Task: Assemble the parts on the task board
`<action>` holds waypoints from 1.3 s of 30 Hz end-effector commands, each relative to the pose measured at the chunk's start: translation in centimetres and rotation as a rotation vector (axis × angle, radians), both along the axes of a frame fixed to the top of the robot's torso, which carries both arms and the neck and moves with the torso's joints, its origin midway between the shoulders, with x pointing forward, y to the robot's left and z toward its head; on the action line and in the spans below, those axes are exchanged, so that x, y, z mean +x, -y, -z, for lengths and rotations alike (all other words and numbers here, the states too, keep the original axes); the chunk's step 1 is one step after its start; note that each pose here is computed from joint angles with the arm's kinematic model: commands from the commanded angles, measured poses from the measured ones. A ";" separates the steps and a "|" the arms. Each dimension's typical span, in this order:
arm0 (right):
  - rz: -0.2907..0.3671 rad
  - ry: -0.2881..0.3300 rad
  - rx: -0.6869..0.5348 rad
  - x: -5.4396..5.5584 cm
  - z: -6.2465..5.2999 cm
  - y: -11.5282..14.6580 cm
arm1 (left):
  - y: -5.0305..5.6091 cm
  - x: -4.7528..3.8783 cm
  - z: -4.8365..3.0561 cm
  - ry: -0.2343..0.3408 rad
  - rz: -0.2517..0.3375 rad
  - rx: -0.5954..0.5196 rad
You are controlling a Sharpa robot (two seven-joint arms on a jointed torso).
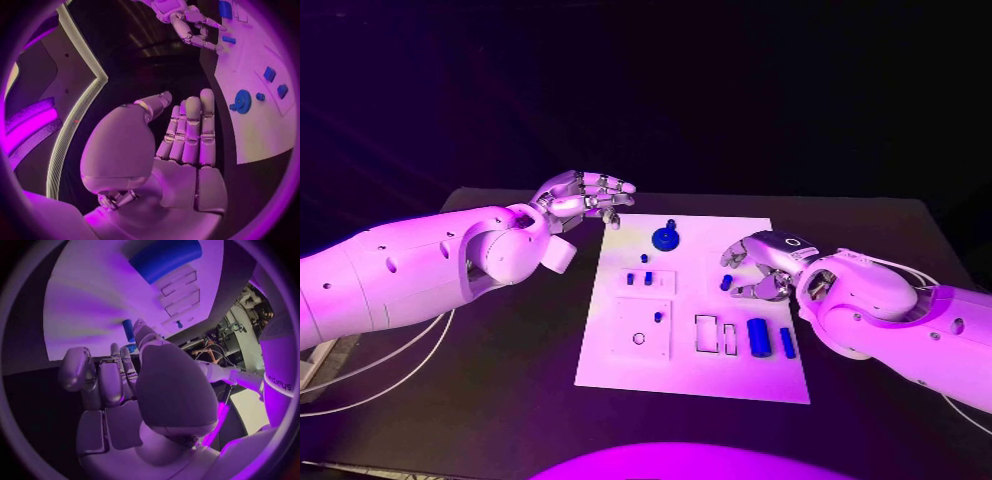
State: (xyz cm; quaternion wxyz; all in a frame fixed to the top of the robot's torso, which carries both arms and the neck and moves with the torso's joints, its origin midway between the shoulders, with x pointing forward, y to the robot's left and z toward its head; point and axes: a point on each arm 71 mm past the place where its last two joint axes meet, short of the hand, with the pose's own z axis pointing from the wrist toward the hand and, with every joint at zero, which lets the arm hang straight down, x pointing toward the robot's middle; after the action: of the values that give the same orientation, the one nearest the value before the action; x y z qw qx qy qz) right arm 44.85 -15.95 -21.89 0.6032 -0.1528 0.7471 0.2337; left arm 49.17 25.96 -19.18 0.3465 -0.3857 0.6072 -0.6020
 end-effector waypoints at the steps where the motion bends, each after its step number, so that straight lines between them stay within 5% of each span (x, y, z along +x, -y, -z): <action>1: -0.007 -0.042 -0.041 0.0 0.4 -0.2 | 0.2 -0.03 -0.13 0.003 0.021 -0.009; 39: 0.012 0.002 0.006 0.3 0.7 -1.2 | 0.1 -0.10 -0.11 -0.004 0.024 -0.005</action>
State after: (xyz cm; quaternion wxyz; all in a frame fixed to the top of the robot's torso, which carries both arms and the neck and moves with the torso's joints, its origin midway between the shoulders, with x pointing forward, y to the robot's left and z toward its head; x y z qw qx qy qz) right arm 45.19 -14.89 -22.82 0.5949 -0.1482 0.7554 0.2313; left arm 49.12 26.06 -19.20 0.3436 -0.3858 0.6097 -0.6011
